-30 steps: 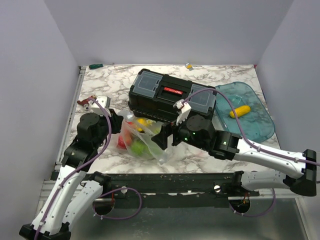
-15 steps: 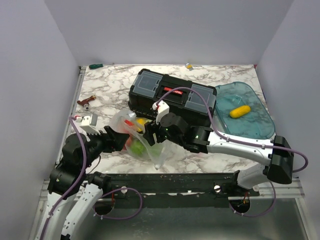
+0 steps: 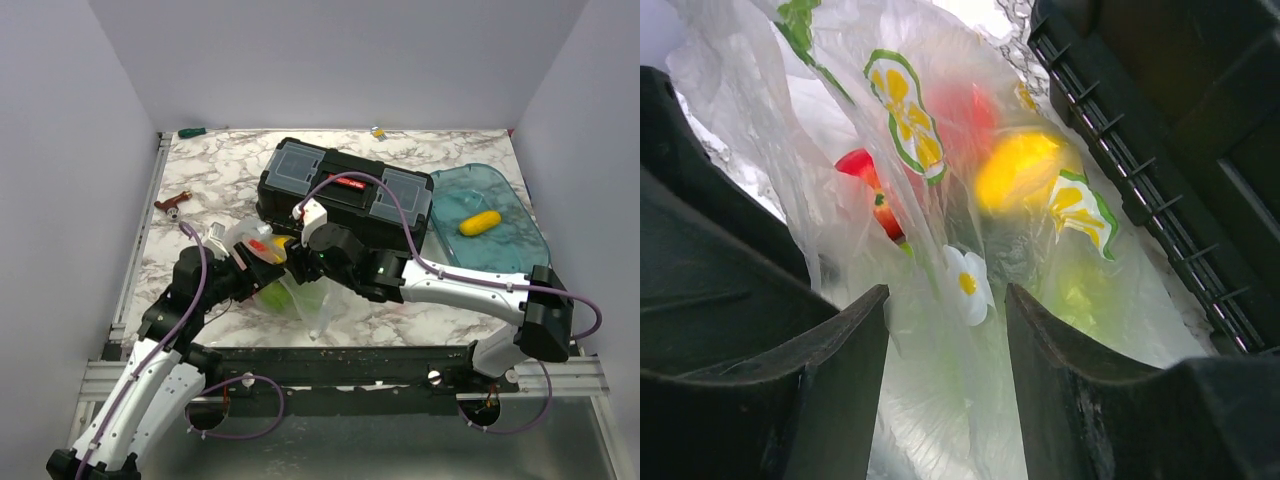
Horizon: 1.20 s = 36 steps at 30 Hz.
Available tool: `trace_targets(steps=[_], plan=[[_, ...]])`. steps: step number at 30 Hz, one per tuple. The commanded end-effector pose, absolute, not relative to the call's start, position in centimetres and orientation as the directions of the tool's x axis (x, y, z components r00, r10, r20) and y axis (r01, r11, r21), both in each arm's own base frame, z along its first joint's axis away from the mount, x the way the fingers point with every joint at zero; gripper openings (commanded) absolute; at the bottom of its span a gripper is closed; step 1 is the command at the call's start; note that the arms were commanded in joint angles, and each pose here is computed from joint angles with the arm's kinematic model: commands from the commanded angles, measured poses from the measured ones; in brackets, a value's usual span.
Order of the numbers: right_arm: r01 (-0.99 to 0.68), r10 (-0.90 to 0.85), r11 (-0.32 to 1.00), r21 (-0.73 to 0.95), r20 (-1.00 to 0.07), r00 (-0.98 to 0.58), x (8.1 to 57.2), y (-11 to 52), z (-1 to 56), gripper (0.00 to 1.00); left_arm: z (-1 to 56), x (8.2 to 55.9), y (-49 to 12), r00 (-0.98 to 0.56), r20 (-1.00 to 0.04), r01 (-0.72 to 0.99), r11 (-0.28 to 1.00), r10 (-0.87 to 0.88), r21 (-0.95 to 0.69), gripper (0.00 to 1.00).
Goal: Take the fake fruits out of the plastic bag
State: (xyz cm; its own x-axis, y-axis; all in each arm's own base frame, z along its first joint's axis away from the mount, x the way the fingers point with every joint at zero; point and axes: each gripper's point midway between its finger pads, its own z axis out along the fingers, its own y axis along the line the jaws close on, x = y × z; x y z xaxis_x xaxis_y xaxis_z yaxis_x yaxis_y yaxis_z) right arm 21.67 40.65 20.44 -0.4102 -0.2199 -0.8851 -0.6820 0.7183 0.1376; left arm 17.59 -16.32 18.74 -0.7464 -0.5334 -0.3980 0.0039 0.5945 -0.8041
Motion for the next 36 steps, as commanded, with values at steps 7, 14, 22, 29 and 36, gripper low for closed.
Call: trace_targets(steps=[7, 14, 22, 29, 36], plan=[[-0.652, -0.207, 0.752, 0.096, -0.905, -0.371, 23.3, 41.4, 21.3, 0.52, 19.4, 21.2, -15.9, -0.621, -0.482, 0.013, 0.606, -0.618, -0.795, 0.59], [-0.635, -0.228, 0.769, 0.064, -0.902, -0.366, 23.8, 41.3, 20.6, 0.49, 19.4, 21.5, -15.3, -0.598, -0.597, 0.099, 0.690, -0.534, -0.717, 0.41], [-0.607, -0.260, 0.794, 0.008, -0.899, -0.353, 25.1, 41.8, 18.9, 0.44, 18.4, 20.9, -15.2, -0.633, -0.610, 0.107, 0.727, -0.476, -0.678, 0.00], [-0.449, -0.212, 0.890, -0.073, -0.940, -0.268, 28.7, 40.8, 20.2, 0.09, 17.2, 16.9, -13.7, -0.702, -0.529, 0.012, 0.735, -0.477, -0.678, 0.00], [-0.437, -0.152, 0.899, -0.027, -0.955, -0.253, 32.8, 39.6, 23.7, 0.01, 15.9, 12.4, -14.0, -0.775, -0.449, 0.030, 0.684, -0.445, -0.729, 0.00]])
